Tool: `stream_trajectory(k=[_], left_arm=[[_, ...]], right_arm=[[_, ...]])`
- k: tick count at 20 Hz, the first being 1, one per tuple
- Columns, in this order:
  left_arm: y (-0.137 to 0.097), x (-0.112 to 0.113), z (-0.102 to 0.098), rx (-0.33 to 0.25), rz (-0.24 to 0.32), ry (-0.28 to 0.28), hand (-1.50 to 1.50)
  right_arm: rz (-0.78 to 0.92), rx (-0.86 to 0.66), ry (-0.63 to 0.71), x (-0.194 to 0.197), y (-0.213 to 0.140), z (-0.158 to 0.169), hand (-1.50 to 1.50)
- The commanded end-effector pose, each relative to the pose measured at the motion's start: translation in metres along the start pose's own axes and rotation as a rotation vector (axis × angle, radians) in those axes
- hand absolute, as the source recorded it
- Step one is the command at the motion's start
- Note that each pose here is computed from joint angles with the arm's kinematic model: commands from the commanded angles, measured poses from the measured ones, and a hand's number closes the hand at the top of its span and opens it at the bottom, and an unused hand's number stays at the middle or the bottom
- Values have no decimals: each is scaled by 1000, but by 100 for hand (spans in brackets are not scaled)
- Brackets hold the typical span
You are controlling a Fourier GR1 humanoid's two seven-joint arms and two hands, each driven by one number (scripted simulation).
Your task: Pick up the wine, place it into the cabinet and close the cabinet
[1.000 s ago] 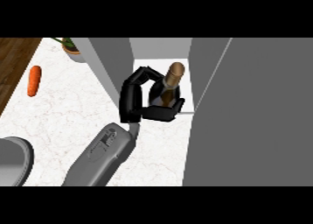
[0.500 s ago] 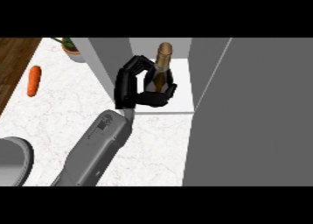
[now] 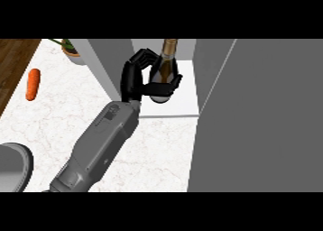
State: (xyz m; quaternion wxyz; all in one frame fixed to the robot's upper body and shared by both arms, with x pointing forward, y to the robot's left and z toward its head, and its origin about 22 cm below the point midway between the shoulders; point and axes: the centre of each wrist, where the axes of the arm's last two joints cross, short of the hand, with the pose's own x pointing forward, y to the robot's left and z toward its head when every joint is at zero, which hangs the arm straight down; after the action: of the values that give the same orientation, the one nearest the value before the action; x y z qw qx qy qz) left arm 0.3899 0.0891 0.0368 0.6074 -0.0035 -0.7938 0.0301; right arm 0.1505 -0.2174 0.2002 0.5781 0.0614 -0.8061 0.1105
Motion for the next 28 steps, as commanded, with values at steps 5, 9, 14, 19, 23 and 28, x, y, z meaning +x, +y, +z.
stream_trajectory(k=[5, 9, 14, 19, 23, 28], left_arm=[[6, -9, -20, 35, -63, -27, 150], [10, -6, -33, 46, -83, -95, 150], [5, -5, -38, 81, -117, -121, 150], [2, 7, -50, 84, -82, -85, 150], [13, -10, -40, 137, 14, -35, 150], [8, -4, -46, 150, 77, -2, 150]], right_arm=[[-60, 42, -45, 10, 4, 15, -150], [-57, 37, -63, 8, 3, 14, -150], [-49, 59, -57, 10, -2, 13, -150], [-66, 36, -58, 3, 0, 5, -150], [-63, 57, -55, 5, 4, 13, -150], [-83, 49, -59, -6, 7, -3, -150]])
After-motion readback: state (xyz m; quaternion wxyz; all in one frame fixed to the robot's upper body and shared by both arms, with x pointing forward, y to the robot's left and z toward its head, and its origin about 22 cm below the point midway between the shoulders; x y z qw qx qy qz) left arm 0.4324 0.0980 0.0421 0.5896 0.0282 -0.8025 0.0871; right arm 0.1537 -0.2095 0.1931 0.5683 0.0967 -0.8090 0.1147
